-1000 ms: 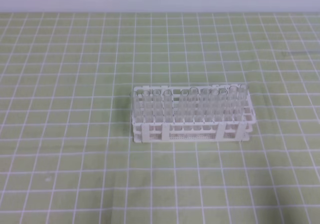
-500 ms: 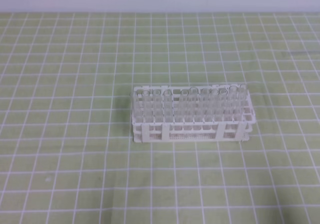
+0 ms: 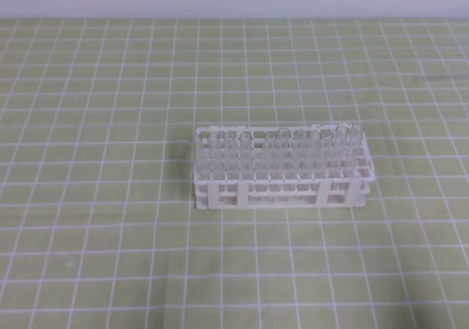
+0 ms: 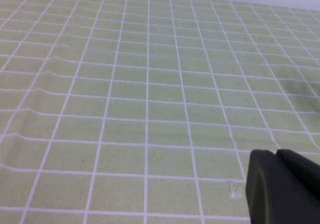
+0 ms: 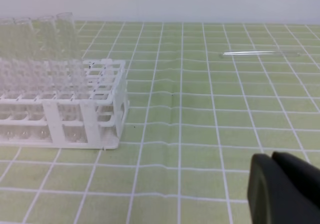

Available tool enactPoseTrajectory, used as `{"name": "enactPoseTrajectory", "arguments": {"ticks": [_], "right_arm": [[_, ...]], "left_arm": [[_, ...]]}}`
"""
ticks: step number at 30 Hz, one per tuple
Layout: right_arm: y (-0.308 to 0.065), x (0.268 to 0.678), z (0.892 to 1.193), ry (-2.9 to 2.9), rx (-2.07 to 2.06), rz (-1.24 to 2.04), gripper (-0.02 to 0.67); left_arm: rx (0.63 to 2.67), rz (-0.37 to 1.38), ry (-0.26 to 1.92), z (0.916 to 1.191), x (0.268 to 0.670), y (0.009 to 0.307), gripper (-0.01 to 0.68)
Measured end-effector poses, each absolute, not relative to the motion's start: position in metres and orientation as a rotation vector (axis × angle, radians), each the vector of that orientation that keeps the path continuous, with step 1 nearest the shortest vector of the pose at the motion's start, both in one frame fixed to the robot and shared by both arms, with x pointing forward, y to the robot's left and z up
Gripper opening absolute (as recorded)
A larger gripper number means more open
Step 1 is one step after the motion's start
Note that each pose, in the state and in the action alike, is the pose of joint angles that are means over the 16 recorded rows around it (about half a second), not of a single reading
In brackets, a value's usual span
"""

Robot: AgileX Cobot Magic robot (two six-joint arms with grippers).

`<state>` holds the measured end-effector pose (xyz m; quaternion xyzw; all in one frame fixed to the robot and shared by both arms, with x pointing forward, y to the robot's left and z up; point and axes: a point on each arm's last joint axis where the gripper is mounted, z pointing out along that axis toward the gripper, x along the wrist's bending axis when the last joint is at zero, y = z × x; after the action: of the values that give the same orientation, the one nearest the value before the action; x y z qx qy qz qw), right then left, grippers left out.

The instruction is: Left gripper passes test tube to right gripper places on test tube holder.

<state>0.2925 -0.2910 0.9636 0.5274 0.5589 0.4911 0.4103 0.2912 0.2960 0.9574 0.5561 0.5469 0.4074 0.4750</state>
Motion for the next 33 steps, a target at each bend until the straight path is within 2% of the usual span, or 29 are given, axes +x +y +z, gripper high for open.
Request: {"name": "enactPoseTrajectory", "arguments": {"ticks": [33], "right_arm": [[-0.291,0.2925,0.9636,1.407,1.329,1.238,-0.016]], "left_arm": [[1.376,0.984,1.351,0.9582,0.292,0.2958,-0.003]]}}
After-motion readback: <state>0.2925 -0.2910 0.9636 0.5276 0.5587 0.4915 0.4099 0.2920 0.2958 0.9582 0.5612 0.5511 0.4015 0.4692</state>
